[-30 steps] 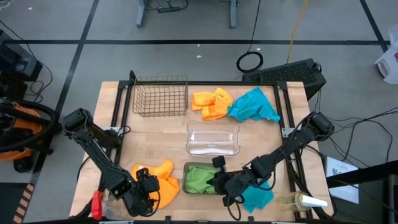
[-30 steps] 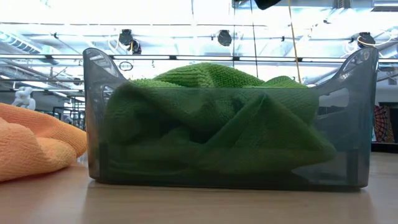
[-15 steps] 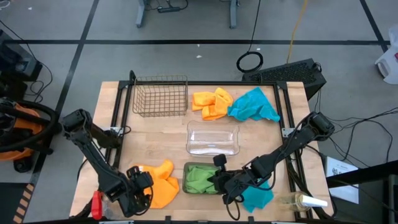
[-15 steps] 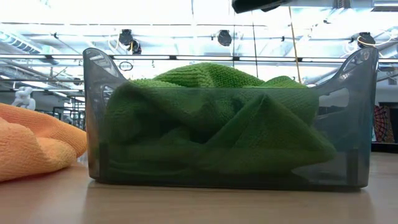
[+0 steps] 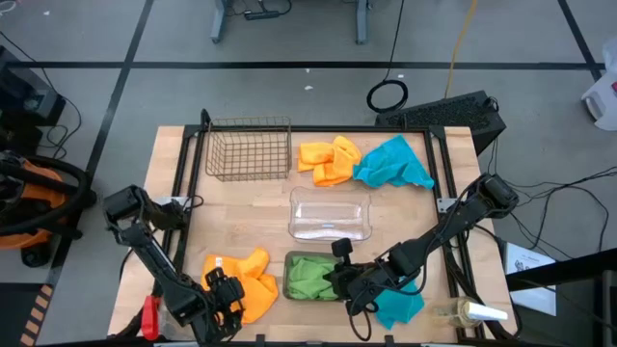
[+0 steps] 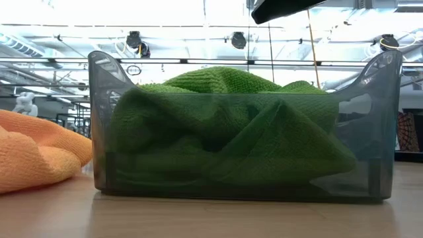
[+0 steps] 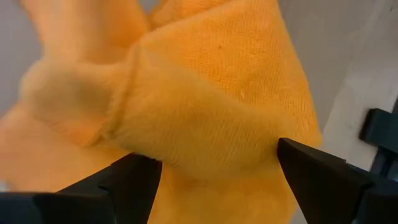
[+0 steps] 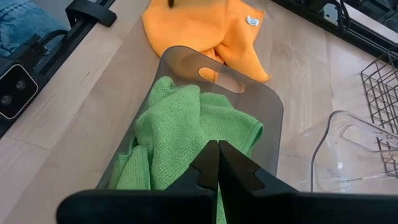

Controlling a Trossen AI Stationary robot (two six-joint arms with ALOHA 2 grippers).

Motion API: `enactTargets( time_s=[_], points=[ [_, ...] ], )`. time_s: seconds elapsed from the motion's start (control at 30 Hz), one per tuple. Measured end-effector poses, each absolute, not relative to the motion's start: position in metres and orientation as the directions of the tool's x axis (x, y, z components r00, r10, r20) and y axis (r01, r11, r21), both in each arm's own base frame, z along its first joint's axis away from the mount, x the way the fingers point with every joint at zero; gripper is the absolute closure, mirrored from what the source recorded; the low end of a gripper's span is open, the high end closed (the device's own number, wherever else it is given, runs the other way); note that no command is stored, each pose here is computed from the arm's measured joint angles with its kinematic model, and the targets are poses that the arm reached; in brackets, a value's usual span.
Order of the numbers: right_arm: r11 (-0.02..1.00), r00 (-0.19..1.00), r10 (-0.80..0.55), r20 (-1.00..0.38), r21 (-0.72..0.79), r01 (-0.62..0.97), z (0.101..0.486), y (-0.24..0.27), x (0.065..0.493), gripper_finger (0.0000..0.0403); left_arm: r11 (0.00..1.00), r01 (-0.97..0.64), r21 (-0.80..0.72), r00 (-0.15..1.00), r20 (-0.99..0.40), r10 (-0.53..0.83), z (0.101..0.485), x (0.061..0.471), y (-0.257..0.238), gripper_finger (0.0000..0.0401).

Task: Sort microfiber towel by color & place in baskets
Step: Put the bottom yellow towel into the black wire basket

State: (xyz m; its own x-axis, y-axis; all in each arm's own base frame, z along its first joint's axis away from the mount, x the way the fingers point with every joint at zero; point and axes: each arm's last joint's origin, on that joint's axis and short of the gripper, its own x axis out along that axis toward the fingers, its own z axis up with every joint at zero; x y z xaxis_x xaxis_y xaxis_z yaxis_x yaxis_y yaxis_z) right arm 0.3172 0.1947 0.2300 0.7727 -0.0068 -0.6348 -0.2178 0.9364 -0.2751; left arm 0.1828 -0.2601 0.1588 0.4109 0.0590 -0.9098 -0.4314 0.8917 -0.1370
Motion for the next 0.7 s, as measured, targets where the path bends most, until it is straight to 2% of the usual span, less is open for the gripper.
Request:
enactTargets(
  time_s=[0.2,0.33,0.5,0.7],
  points=[
    [0.936,0.772,-0.006,-0.635,-0.275,-0.219,0.23,0.195,0.317,0.0403,0.896,-0.437,-0.078,0.39,-0.914,0.111,0.137,0.189,-0.262,0.0089],
    [0.937,0.773,-0.005,-0.634,-0.274,-0.219,0.23,0.195,0.317,0.0403,0.903,-0.425,-0.058,0.405,-0.904,0.133,0.135,0.192,-0.26,0.0129],
    [0.937,0.773,-0.005,-0.635,-0.274,-0.219,0.23,0.195,0.317,0.0403,0.906,-0.421,-0.047,0.421,-0.895,0.149,0.135,0.196,-0.257,0.0223],
    [0.937,0.773,-0.005,-0.635,-0.274,-0.219,0.23,0.195,0.317,0.0403,0.896,-0.442,-0.048,0.42,-0.894,0.159,0.135,0.2,-0.254,0.0368]
  ],
)
